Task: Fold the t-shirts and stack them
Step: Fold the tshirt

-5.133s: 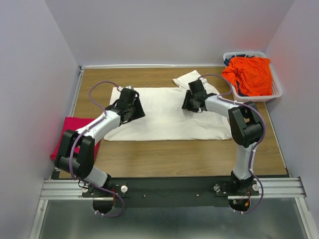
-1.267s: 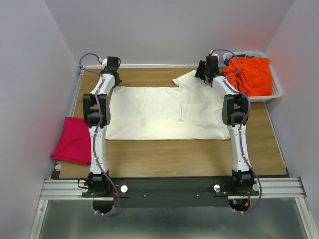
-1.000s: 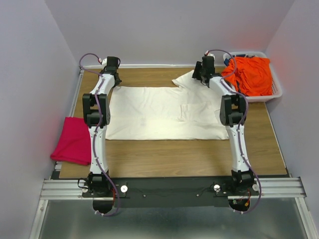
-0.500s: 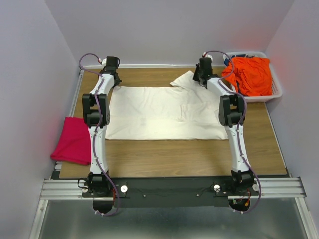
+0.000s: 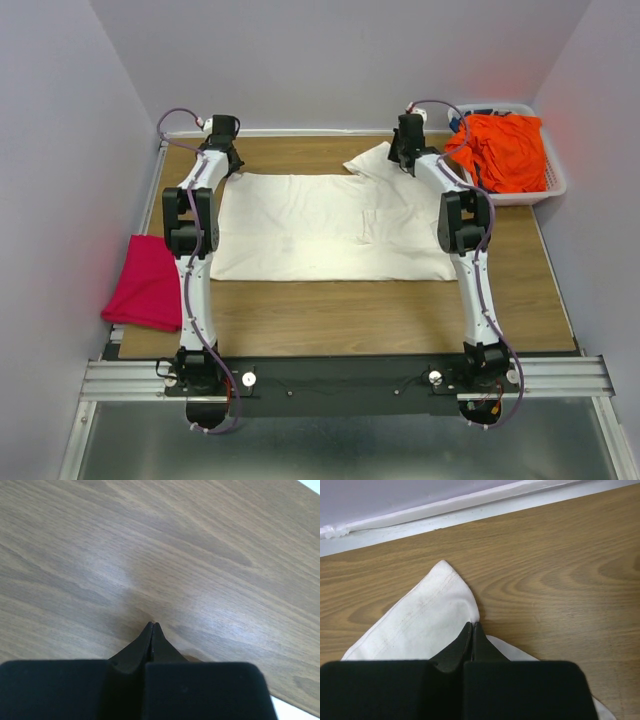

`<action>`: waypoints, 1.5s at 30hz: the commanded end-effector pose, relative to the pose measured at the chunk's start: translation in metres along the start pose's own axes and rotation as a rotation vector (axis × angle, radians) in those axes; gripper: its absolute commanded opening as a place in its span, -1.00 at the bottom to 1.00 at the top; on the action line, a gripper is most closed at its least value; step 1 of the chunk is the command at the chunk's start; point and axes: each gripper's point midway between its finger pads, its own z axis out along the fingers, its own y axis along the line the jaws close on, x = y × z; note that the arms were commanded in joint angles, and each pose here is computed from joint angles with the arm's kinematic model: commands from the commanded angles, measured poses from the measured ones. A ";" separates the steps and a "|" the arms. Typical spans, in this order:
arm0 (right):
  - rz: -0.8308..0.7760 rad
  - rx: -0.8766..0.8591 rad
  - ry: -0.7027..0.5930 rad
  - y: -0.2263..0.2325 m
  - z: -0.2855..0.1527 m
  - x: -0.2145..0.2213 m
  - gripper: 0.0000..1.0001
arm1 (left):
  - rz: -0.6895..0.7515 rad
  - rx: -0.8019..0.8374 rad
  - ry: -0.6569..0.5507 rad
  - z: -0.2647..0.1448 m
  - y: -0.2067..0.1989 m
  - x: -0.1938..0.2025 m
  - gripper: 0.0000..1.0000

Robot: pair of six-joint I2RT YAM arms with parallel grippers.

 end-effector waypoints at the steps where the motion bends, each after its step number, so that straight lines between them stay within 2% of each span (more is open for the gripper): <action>1: -0.011 0.048 -0.061 -0.006 -0.019 -0.042 -0.99 | -0.040 0.060 -0.106 -0.029 -0.011 -0.044 -1.00; 13: 0.009 0.053 -0.138 -0.010 -0.045 -0.087 -0.99 | -0.084 0.097 -0.169 -0.037 -0.001 -0.077 -1.00; 22: 0.017 0.041 -0.116 -0.010 -0.049 -0.081 -0.99 | -0.073 0.094 -0.150 -0.031 0.000 -0.072 -1.00; 25: 0.016 0.040 -0.106 -0.011 -0.048 -0.078 -0.99 | -0.068 0.081 -0.125 -0.028 -0.003 -0.068 -0.64; 26: 0.018 0.039 -0.105 -0.010 -0.048 -0.077 -0.99 | -0.064 0.069 -0.111 -0.022 -0.002 -0.062 -0.42; 29: 0.017 0.041 -0.097 -0.012 -0.048 -0.073 -0.99 | -0.068 0.023 -0.092 -0.018 0.002 -0.054 -0.25; 37: 0.029 0.031 -0.088 -0.010 -0.047 -0.070 -0.99 | -0.057 -0.024 -0.020 0.004 0.003 -0.021 -0.20; 45: 0.040 0.019 -0.075 -0.007 -0.045 -0.064 -0.99 | -0.067 -0.033 0.017 0.017 0.003 -0.007 -0.20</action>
